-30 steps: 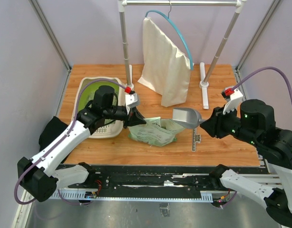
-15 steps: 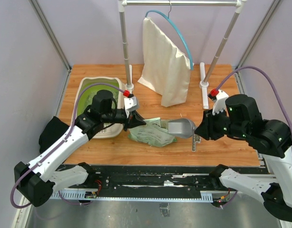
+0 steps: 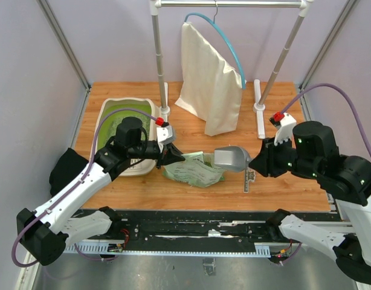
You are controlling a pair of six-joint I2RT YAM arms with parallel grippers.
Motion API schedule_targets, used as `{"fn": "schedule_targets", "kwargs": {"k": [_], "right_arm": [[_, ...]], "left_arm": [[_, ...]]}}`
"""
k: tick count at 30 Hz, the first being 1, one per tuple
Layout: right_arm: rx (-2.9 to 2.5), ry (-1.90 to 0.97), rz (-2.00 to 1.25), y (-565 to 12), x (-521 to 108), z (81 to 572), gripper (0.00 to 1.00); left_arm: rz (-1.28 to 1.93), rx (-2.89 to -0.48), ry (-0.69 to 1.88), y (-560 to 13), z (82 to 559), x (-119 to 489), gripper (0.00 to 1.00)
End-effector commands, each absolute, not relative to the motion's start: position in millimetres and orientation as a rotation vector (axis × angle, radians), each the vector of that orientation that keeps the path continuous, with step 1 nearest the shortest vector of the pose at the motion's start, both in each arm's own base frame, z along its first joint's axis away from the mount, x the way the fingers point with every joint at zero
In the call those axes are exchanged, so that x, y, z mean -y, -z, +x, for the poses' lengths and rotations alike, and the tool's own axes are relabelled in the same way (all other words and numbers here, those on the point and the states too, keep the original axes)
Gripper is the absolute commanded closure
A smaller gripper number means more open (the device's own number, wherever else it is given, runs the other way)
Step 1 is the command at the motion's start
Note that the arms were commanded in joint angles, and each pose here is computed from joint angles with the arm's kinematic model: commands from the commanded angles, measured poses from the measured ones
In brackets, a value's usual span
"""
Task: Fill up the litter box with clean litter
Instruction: 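Scoop the cat litter from the cat litter bag.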
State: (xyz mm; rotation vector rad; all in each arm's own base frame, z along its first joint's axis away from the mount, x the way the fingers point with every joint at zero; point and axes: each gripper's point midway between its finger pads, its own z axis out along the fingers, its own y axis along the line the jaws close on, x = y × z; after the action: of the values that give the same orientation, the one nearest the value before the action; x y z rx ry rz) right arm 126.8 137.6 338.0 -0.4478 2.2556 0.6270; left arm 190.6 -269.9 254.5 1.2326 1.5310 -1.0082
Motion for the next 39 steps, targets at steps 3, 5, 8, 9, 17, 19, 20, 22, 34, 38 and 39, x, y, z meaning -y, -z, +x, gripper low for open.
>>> {"fn": "schedule_targets", "kwargs": {"k": [3,5,8,9,17,19,20,22,34,38,39], "right_arm": [[-2.229,-0.579,-0.422,-340,-131,134,0.99],[-2.255,-0.565,-0.435,-332,-132,135,0.99],[-2.291,-0.557,-0.457,-321,-136,137,0.99],[-2.304,-0.552,-0.462,-317,-137,138,0.99],[-2.388,-0.600,-0.501,-293,-156,143,0.99],[-2.420,-0.599,-0.493,-285,-161,147,0.99],[-2.436,-0.594,-0.490,-281,-163,149,0.99],[-2.466,-0.582,-0.493,-273,-168,153,0.99],[-2.566,-0.560,-0.483,-215,-199,181,0.99],[-2.632,-0.581,-0.501,-194,-210,182,0.99],[-2.646,-0.583,-0.507,-191,-212,183,0.99]], "left_arm": [[1.233,-1.481,1.006,-264,190,272,1.00],[1.232,-1.482,1.007,-265,190,272,0.99],[1.231,-1.483,1.007,-266,189,272,0.99],[1.231,-1.482,1.008,-267,189,272,0.99],[1.246,-1.500,1.032,-259,183,278,0.99],[1.254,-1.509,1.028,-255,182,282,0.94],[1.250,-1.514,1.021,-254,183,283,0.88],[1.229,-1.524,1.005,-253,187,284,0.76],[0.919,-1.685,0.690,-242,230,245,0.35],[0.825,-1.653,0.732,-250,225,241,0.25],[0.811,-1.653,0.731,-248,225,240,0.24]]}}
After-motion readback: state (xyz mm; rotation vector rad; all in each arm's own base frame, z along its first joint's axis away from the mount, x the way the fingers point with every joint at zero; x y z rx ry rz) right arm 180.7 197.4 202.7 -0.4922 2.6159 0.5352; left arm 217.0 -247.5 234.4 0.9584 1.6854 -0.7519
